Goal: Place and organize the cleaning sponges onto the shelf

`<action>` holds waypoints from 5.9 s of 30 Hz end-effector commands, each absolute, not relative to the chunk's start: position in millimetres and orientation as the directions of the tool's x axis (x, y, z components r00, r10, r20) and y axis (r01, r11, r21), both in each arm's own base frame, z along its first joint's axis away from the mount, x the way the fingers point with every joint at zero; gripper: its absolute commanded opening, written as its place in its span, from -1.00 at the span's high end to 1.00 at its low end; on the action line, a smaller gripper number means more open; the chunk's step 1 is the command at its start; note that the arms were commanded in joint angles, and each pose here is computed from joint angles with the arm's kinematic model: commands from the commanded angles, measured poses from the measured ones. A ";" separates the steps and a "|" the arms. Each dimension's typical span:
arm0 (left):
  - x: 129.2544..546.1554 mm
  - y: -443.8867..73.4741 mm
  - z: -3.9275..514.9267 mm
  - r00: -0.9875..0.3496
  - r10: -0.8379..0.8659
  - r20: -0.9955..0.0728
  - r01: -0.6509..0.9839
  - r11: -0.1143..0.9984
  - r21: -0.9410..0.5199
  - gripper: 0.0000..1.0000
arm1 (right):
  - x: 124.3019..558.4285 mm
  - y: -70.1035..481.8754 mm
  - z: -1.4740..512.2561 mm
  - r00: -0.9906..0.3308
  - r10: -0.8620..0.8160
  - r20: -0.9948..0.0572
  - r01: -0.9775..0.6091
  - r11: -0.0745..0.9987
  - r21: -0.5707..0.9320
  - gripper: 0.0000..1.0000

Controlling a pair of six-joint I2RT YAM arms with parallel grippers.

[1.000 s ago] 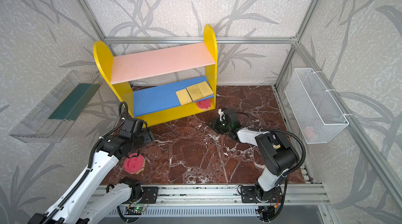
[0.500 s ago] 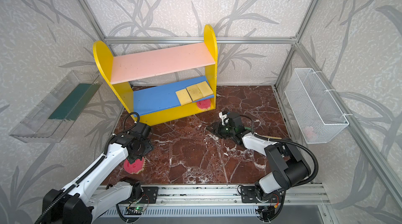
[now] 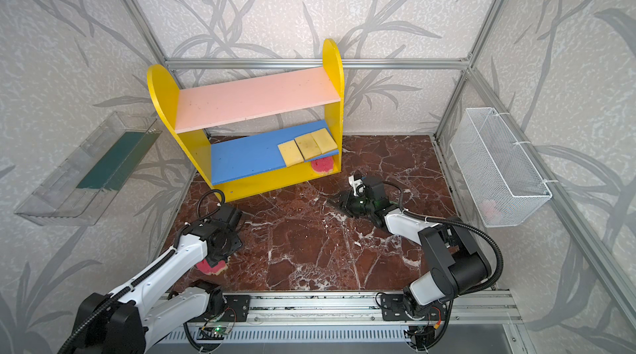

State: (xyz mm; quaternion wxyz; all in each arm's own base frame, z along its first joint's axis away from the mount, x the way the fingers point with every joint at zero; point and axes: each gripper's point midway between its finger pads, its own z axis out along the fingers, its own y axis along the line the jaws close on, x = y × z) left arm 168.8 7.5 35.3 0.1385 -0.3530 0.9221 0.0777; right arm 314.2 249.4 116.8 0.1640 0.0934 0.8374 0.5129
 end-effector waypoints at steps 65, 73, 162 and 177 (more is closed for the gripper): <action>257.8 -42.9 60.0 -0.651 -0.664 -0.368 -0.522 0.743 -0.418 -0.68 | 324.4 221.7 106.7 -0.914 0.367 -0.173 0.020 0.468 0.884 0.09; 266.6 -95.2 55.3 -0.733 -0.563 -0.382 -0.410 0.813 -0.413 -0.67 | 325.0 222.3 103.4 -0.917 0.362 -0.167 0.025 0.469 0.883 0.08; 214.3 -67.2 91.3 -0.639 -0.576 -0.510 -0.279 0.791 -0.544 -0.86 | 312.8 385.7 59.4 -0.985 -0.026 -0.170 -0.141 0.692 0.708 1.00; 220.0 -74.1 87.8 -0.640 -0.584 -0.499 -0.263 0.776 -0.573 -0.85 | 357.0 314.6 100.7 -0.929 0.308 -0.203 0.031 0.613 0.789 1.00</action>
